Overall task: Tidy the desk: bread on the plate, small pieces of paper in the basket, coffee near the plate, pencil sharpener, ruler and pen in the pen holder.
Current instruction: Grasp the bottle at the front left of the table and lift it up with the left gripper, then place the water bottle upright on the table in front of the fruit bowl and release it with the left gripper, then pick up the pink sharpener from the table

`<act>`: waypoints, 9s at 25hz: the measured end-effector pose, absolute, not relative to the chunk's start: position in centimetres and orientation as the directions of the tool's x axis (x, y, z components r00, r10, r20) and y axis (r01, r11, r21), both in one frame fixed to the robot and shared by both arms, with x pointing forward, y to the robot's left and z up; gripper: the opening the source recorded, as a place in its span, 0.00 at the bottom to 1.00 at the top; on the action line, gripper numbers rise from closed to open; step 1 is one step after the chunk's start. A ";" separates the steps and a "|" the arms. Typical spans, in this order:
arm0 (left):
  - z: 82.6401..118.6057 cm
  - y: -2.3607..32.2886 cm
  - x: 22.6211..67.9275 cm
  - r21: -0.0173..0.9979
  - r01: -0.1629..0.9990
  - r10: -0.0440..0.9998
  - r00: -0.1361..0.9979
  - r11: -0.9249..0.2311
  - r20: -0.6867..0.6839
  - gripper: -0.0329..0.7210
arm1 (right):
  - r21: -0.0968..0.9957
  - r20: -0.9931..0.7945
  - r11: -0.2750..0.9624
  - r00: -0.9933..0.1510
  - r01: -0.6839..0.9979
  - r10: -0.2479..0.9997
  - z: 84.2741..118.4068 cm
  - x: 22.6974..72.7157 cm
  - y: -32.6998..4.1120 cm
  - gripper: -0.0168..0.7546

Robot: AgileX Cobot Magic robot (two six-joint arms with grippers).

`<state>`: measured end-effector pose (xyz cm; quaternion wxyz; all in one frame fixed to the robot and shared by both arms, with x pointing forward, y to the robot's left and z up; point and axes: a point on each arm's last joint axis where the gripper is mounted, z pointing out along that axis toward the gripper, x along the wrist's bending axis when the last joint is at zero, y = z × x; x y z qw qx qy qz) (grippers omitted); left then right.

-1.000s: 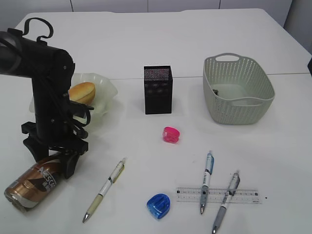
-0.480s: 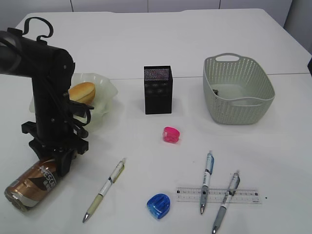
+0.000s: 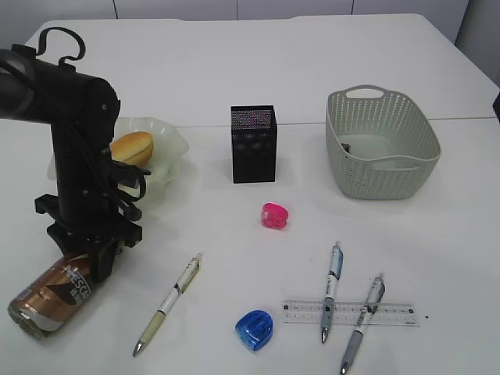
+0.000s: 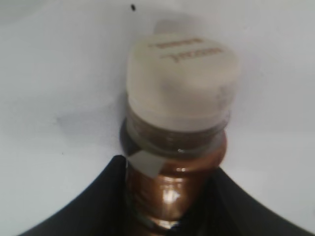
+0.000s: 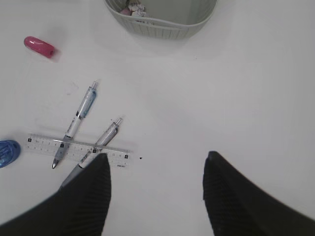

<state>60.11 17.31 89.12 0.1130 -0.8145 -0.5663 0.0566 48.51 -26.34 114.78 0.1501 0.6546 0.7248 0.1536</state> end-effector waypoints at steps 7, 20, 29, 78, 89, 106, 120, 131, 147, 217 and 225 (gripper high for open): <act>89.1 17.3 60.1 -0.250 0.911 0.938 0.346 -0.328 0.030 0.45 | 0.419 -0.017 0.096 -0.098 0.903 0.995 114.8 48.5 -26.3 0.63; 92.7 17.2 60.2 -0.124 0.955 0.960 0.277 -0.271 0.036 0.45 | 0.419 -0.015 0.096 -0.099 0.903 0.995 114.8 48.5 -26.3 0.63; 96.1 17.9 58.0 0.127 0.968 0.976 0.216 -0.215 0.005 0.45 | 0.419 -0.012 0.095 -0.100 0.903 0.995 114.8 48.5 -26.3 0.63; 88.6 21.6 50.7 0.946 0.303 0.971 0.163 0.117 -0.173 0.44 | 0.419 -0.015 0.103 -0.106 0.902 0.994 114.8 48.5 -26.3 0.63; 88.6 21.7 50.8 0.945 0.301 0.974 0.145 0.126 -0.176 0.44 | 0.419 -0.017 0.106 -0.109 0.902 0.994 114.8 48.5 -26.3 0.63; 89.3 21.6 51.0 0.957 0.257 0.970 0.165 0.132 -0.178 0.66 | 0.419 -0.019 0.112 -0.114 0.901 0.993 114.8 48.5 -26.3 0.63; 93.5 21.7 50.5 0.979 0.189 0.974 0.199 0.072 -0.110 0.66 | 0.419 -0.020 0.114 -0.116 0.901 0.993 114.8 48.5 -26.3 0.63; 97.5 22.1 49.0 0.985 0.163 0.972 0.220 0.051 -0.086 0.66 | 0.419 -0.021 0.116 -0.118 0.901 0.993 114.8 48.5 -26.3 0.63; 103.9 23.7 41.8 0.938 0.343 0.949 0.309 -0.043 -0.069 0.66 | 0.418 0.051 0.093 -0.126 0.904 0.991 114.8 48.4 -25.7 0.63; 108.1 24.0 36.4 0.255 0.967 0.964 0.052 0.017 -0.260 0.65 | 0.366 0.033 0.806 -0.872 0.465 0.488 98.8 61.0 -14.4 0.63; 108.1 24.1 36.4 0.260 0.966 0.968 0.053 0.013 -0.247 0.65 | 0.403 -0.027 0.837 -0.909 0.371 0.416 95.2 62.9 -13.7 0.63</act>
